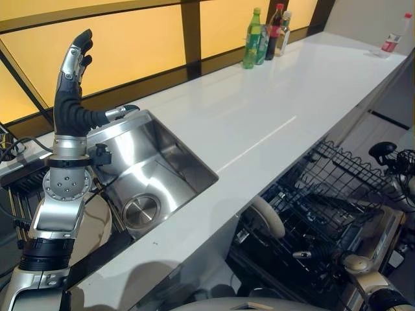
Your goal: Pick up plates and place into dishwasher.
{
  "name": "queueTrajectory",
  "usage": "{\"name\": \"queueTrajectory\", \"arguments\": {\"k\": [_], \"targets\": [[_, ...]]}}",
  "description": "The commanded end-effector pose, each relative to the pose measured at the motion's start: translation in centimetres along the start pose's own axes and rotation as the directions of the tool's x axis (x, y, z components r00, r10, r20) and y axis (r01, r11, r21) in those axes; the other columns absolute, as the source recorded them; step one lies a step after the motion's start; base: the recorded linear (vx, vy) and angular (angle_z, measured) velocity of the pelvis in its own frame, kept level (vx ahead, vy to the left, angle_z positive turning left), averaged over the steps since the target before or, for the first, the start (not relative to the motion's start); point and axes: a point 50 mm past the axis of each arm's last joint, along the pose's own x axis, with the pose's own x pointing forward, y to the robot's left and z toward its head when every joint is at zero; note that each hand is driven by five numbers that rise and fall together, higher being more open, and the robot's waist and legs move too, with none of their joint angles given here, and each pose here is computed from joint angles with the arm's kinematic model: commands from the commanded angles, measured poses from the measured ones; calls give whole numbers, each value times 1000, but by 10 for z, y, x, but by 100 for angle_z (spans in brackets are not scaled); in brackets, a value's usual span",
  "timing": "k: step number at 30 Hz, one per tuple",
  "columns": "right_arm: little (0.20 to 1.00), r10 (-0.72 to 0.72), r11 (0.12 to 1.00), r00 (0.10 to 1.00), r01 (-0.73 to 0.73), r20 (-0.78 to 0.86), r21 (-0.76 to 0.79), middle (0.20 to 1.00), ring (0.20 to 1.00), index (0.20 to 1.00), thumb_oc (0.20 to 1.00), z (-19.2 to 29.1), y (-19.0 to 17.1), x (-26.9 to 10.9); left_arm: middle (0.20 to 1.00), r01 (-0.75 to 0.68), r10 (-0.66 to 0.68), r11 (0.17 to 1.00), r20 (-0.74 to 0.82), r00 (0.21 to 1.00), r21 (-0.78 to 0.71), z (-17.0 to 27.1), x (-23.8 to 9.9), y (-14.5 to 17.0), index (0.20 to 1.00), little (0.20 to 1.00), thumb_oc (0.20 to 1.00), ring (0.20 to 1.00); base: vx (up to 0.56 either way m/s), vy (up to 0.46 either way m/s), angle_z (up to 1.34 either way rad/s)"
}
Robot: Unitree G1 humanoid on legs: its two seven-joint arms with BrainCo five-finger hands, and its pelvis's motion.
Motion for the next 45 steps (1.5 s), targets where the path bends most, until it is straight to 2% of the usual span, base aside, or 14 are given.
{"name": "queueTrajectory", "arguments": {"k": [1, 7, 10, 13, 18, 21, 27, 30, 34, 39, 45], "targets": [[1000, 29, 1000, 995, -29, 93, -5, 1000, 1000, 1000, 1000, 21, 9, 4, 1000, -19, 18, 1000, 96, 995, 15, 14, 11, 6, 1000, 1000, 1000, 1000, 0, 0, 0], [1000, -39, 999, 990, 41, 136, -13, 1000, 1000, 1000, 1000, 32, -5, -1, 1000, -30, 28, 999, 89, 996, 22, 11, 8, 10, 1000, 1000, 1000, 1000, 0, 0, 0], [1000, -129, 991, 971, 134, 203, -8, 1000, 1000, 1000, 1000, 48, -20, -10, 1000, -38, 35, 999, 87, 996, 34, 10, 5, 13, 1000, 1000, 1000, 1000, 0, 0, 0], [1000, -274, 957, 907, 291, 320, -4, 1000, 1000, 1000, 1000, 74, -44, -30, 1000, -63, 58, 996, 82, 995, 58, 8, 1, 20, 1000, 1000, 1000, 1000, 0, 0, 0], [1000, -486, 832, 664, 551, 568, 68, 1000, 1000, 1000, 1000, 128, -80, -82, 1000, -118, 112, 985, 59, 992, 123, 3, -11, 35, 1000, 1000, 1000, 1000, -29, 45, -2], [1000, -533, 748, 485, 654, 693, 117, 1000, 1000, 1000, 1000, 155, -88, -116, 1000, -148, 149, 969, 9, 989, 197, -5, -18, 46, 1000, 1000, 1000, 1000, -16, 59, -3], [1000, -524, 646, 229, 735, 820, 208, 1000, 1000, 1000, 1000, 188, -87, -158, 1000, -171, 240, 920, -164, 957, 352, -27, -38, 67, 1000, 1000, 1000, 1000, 3, 60, -6], [1000, -501, 624, 139, 742, 854, 245, 1000, 1000, 1000, 1000, 197, -86, -172, 1000, -120, 250, 877, -230, 940, 466, -38, -47, 74, 1000, 1000, 1000, 1000, 2, 51, -5], [1000, -445, 631, 95, 739, 890, 237, 1000, 1000, 1000, 1000, 206, -80, -183, 1000, -41, 272, 808, -309, 911, 588, -51, -58, 84, 1000, 1000, 1000, 1000, 0, 42, 0], [1000, -379, 665, 85, 718, 921, 207, 1000, 1000, 1000, 1000, 218, -75, -186, 1000, 79, 302, 707, -401, 865, 703, -67, -75, 95, 1000, 1000, 1000, 1000, 28, 30, 4], [1000, -341, 690, 61, 694, 938, 205, 1000, 1000, 1000, 1000, 234, -69, -185, 1000, 74, 405, 611, -392, 826, 788, -72, -83, 113, 1000, 1000, 1000, 1000, 34, 55, 3]]}}
